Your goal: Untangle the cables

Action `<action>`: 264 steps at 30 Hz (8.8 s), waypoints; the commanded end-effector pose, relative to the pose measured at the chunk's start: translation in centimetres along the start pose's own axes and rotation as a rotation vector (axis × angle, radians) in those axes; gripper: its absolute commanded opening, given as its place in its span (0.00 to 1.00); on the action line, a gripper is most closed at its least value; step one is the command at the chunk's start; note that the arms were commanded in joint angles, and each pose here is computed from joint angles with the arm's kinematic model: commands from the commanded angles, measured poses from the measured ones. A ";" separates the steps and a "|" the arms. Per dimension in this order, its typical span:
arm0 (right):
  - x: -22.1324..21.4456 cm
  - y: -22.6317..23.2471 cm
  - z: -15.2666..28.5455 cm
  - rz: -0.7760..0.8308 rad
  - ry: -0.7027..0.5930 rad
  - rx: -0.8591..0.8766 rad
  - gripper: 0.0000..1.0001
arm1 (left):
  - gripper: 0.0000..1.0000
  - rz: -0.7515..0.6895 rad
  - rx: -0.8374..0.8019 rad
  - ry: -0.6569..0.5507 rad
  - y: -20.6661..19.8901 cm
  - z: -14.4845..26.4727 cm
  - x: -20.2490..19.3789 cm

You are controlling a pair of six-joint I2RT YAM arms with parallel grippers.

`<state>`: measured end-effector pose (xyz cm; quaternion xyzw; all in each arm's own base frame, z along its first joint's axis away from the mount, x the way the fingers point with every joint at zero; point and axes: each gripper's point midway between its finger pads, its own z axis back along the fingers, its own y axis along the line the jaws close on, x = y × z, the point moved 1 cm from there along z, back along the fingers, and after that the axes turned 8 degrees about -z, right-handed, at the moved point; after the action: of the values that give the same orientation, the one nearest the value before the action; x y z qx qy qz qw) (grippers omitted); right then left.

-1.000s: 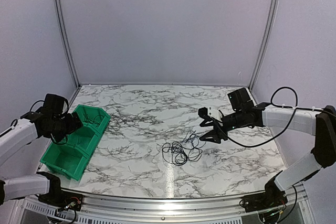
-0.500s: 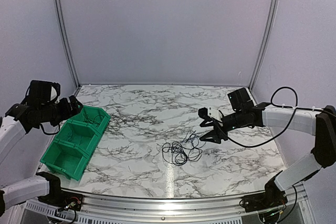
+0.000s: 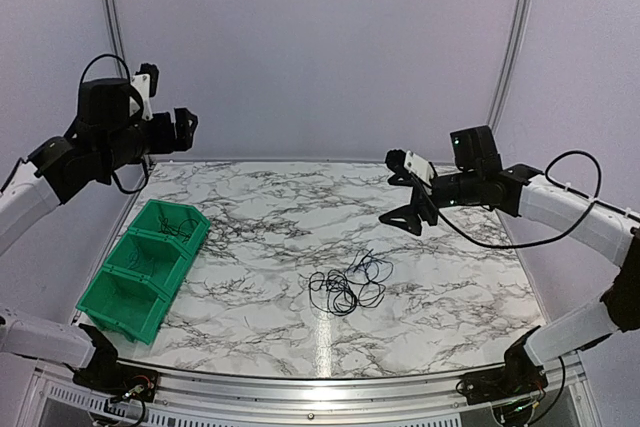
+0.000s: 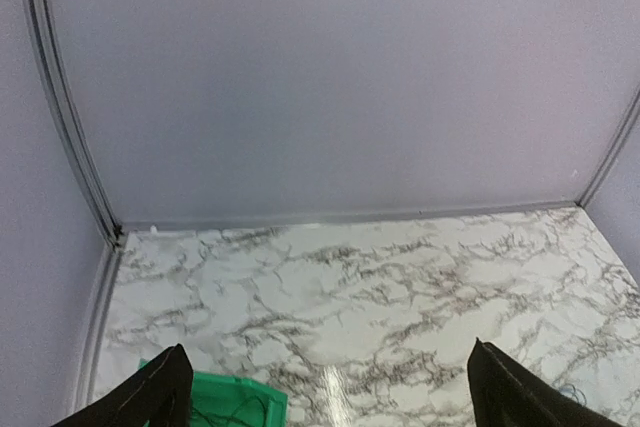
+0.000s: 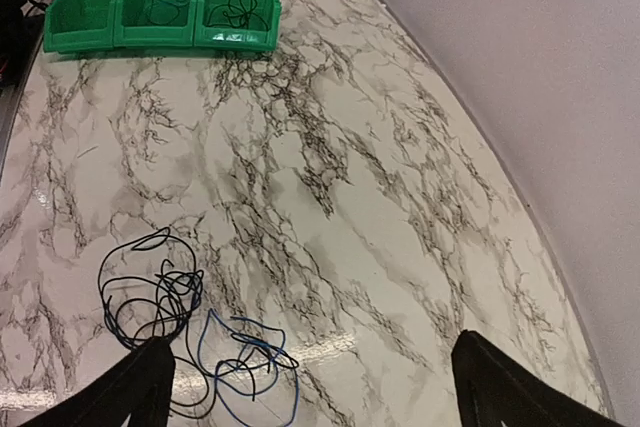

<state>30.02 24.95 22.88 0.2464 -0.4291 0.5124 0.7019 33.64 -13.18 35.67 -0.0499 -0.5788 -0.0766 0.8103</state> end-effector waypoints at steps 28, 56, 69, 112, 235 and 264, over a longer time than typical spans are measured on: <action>-7.2 -2.8 -9.7 -0.429 0.352 0.287 0.57 | 0.99 -0.111 -0.171 0.227 -7.6 -11.9 -11.3; -7.0 -1.0 -11.2 -0.534 0.452 0.446 0.00 | 0.71 -0.152 -0.421 0.210 -11.1 -10.5 -12.0; 1.4 -0.7 -6.3 -0.414 0.233 0.434 0.00 | 0.76 -0.063 -0.650 0.106 -18.1 -7.9 -11.7; 1.0 1.0 1.0 -0.240 0.039 0.171 0.51 | 0.00 0.221 -0.852 -0.076 -29.2 -5.5 -8.6; -6.4 -3.0 -2.3 -0.114 0.155 -0.102 0.60 | 0.00 0.001 0.208 -0.305 4.0 14.3 6.4; -7.5 -3.0 -2.7 -0.109 0.187 -0.099 0.59 | 0.00 -0.148 0.450 -0.069 8.6 10.5 0.0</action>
<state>32.66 22.44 15.67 0.1914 -0.3707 0.4723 0.7765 25.12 -3.59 41.58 0.1610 -0.6328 0.0035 0.7574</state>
